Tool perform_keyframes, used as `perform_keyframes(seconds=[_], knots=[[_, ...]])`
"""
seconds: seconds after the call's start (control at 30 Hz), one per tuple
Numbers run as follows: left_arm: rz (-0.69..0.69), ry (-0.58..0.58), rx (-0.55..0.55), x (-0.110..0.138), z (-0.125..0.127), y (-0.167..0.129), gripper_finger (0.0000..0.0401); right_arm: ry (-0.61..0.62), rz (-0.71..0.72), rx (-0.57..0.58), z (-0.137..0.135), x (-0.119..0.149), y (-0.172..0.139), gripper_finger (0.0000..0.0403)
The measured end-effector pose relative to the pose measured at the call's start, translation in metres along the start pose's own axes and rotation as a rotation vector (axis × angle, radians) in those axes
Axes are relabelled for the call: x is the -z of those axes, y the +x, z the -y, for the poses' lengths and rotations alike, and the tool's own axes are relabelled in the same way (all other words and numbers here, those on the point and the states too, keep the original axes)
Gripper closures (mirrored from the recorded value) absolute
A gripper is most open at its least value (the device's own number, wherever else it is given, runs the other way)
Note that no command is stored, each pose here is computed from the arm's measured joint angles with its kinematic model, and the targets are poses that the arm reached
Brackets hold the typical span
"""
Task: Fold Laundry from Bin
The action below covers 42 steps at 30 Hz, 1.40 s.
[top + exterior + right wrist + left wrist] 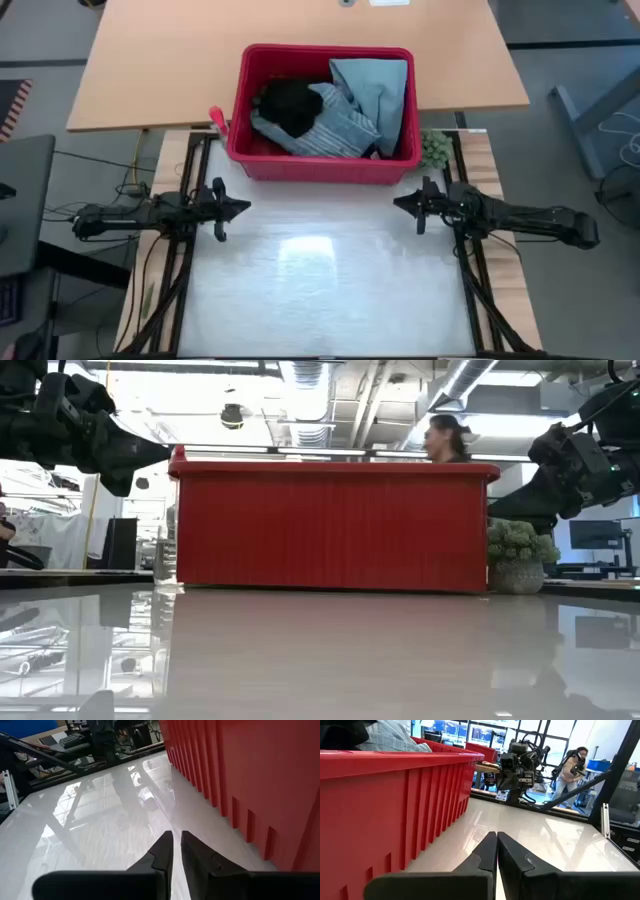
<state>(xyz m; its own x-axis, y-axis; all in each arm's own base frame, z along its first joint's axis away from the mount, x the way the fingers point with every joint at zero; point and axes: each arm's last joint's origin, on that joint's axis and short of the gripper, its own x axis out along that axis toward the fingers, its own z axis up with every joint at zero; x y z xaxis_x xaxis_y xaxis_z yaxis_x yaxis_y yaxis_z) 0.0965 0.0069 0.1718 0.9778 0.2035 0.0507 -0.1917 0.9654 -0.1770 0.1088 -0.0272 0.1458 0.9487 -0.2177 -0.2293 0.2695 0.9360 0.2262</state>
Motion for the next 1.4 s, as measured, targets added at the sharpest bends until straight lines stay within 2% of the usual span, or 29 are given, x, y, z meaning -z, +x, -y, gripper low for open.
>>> perform_keyframes(seconds=[1.4], knots=[[-0.003, 0.000, 0.012, 0.0002, 0.0003, 0.0000, 0.0401, 0.000, -0.002, 0.000, 0.0000, 0.0002, 0.0000, 0.0337]])
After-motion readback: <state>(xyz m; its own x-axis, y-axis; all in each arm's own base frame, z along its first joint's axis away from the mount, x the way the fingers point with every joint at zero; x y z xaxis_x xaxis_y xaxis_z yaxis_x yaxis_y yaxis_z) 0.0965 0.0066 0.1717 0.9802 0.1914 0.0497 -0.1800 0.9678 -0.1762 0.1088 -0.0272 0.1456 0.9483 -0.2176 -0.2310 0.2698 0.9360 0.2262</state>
